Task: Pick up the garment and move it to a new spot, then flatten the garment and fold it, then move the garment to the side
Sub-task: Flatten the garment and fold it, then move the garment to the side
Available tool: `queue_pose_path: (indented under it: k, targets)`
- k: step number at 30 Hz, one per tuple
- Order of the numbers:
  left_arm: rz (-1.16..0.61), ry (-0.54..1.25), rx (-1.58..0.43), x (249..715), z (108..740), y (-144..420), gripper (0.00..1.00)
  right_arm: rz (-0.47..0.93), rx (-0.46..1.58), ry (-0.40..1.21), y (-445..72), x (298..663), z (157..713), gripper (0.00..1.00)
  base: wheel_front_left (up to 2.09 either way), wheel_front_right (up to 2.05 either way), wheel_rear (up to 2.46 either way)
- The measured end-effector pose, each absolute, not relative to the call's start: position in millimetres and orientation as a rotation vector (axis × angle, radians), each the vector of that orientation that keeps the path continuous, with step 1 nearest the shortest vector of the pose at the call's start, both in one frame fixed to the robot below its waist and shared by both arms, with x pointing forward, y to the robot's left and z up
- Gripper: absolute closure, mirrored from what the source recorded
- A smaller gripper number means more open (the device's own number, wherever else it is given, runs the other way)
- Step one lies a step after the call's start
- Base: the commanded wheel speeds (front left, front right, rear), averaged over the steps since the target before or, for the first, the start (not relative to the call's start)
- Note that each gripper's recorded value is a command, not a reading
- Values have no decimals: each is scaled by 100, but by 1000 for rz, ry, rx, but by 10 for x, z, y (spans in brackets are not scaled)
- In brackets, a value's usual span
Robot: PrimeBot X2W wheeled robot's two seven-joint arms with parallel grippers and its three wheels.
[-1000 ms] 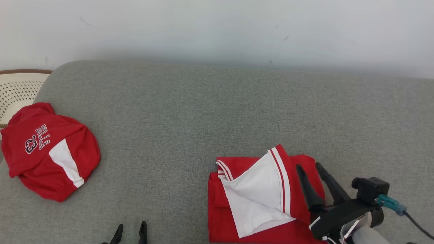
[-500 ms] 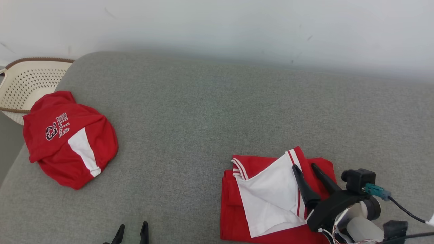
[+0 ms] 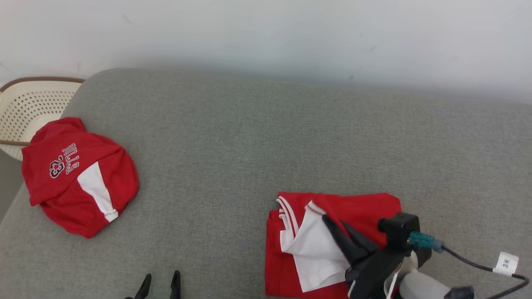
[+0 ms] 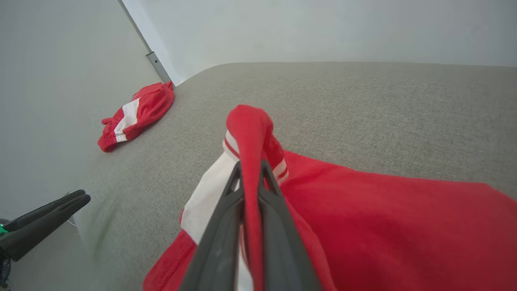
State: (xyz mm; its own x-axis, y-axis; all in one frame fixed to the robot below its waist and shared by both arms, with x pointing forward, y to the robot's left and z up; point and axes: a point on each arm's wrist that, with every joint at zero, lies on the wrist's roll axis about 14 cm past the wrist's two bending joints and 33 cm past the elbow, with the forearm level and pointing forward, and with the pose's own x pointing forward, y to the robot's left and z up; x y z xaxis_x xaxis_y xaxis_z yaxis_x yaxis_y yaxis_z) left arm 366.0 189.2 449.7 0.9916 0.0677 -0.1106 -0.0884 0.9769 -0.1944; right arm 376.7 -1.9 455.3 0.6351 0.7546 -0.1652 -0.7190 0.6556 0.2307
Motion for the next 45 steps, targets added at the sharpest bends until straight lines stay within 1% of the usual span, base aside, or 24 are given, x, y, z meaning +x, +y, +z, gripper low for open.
queue_pose_path:
  k: [3,4,5,6,7,11,14,15,17,20,22,25,31,38,45]
  targets:
    - [70,101,-202,3668,4507,1862,0,926,153,281,41,3507,4558,100,0,0,0]
    - [66,101,-202,3667,4507,1851,0,955,156,297,63,3404,4544,93,0,0,0]
    - [63,103,-202,3663,4502,1838,0,983,160,323,84,3295,4517,63,0,0,0]
    - [59,105,-203,3658,4495,1824,0,1013,158,351,102,3183,4484,15,0,0,0]
    - [57,107,-203,3654,4489,1816,0,1038,163,376,119,3086,4469,0,0,0,0]
    - [48,105,-206,3671,4499,1786,0,1119,227,374,214,2916,4712,0,0,0,0]
    - [44,106,-206,3682,4496,1772,0,1112,266,353,188,2936,4804,0,0,0,0]
    - [43,106,-206,3684,4496,1768,0,1096,257,339,148,2998,4812,0,0,0,0]
    - [41,105,-206,3687,4498,1760,0,1016,209,286,-29,3286,4839,0,0,0,0]
    - [39,103,-206,3692,4505,1754,0,836,148,219,-405,3771,4850,0,0,0,0]
    - [41,104,-207,3687,4503,1761,0,735,146,211,-584,3943,4783,0,0,0,0]
    - [44,104,-203,3675,4500,1778,0,654,160,255,-685,3966,4551,0,0,0,0]
    - [63,116,-194,3657,4457,1846,0,550,126,316,-898,4066,4243,0,0,0,0]
    - [79,130,-189,3661,4406,1899,0,469,119,349,-1051,4175,4065,0,0,0,0]
    - [83,135,-187,3691,4390,1916,0,453,125,385,-1019,4153,3906,0,0,0,0]
